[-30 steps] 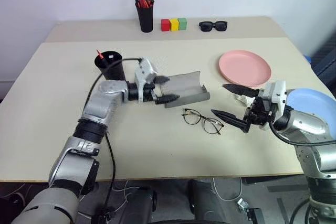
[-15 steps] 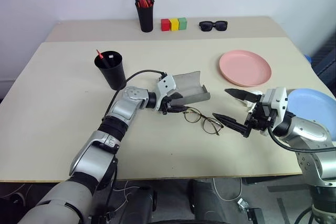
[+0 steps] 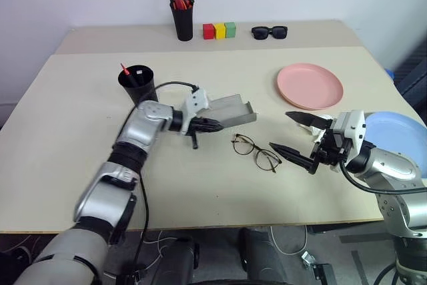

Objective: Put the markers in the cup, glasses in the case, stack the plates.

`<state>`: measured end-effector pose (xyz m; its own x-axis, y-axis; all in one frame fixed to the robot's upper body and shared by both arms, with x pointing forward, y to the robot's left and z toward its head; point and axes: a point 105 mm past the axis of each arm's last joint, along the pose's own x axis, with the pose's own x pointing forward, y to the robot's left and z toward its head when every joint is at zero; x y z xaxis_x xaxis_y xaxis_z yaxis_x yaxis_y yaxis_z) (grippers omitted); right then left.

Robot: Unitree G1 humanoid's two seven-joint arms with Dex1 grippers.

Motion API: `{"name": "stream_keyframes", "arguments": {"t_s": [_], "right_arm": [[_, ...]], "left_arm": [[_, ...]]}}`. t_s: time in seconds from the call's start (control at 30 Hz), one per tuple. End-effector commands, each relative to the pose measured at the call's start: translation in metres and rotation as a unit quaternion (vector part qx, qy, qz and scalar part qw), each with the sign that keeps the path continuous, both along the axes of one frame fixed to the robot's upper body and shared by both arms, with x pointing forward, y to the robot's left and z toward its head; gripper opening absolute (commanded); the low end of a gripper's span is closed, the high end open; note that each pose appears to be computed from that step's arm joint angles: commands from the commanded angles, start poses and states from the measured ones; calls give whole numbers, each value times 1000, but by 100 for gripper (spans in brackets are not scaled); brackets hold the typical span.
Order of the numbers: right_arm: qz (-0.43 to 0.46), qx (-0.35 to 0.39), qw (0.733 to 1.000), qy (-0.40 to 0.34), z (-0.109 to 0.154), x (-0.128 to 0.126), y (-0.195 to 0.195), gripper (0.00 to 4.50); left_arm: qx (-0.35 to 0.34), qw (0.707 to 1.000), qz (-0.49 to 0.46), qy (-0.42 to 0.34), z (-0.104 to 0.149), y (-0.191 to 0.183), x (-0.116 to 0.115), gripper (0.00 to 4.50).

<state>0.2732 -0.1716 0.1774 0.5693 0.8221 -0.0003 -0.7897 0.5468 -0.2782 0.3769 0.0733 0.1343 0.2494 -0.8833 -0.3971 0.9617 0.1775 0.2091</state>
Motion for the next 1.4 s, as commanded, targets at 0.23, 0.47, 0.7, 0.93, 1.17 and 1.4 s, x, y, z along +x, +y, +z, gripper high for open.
{"name": "stream_keyframes", "arguments": {"t_s": [0.23, 0.47, 0.7, 0.93, 1.17, 1.4], "right_arm": [[14, -5, 1000, -24, 10, -2, 4, 450], [15, -8, 1000, -23, 10, -2, 3, 450], [14, -10, 1000, -22, 9, -2, 2, 450], [-5, -16, 1000, 13, 3, 8, 10, 450], [-68, -12, 997, 43, 3, 25, 10, 450], [-117, -134, 978, 111, -20, 27, 16, 450]], "left_arm": [[11, 991, -126, -45, 14, 37, -26, 8], [71, 985, -151, -45, -10, 54, -29, 8], [74, 987, -139, -34, -15, 54, -26, 8], [30, 989, -135, -43, -5, 44, -27, 284], [-4, 991, -125, -50, 26, 53, -34, 433], [-112, 989, -86, 38, 61, 71, -64, 433]]}}
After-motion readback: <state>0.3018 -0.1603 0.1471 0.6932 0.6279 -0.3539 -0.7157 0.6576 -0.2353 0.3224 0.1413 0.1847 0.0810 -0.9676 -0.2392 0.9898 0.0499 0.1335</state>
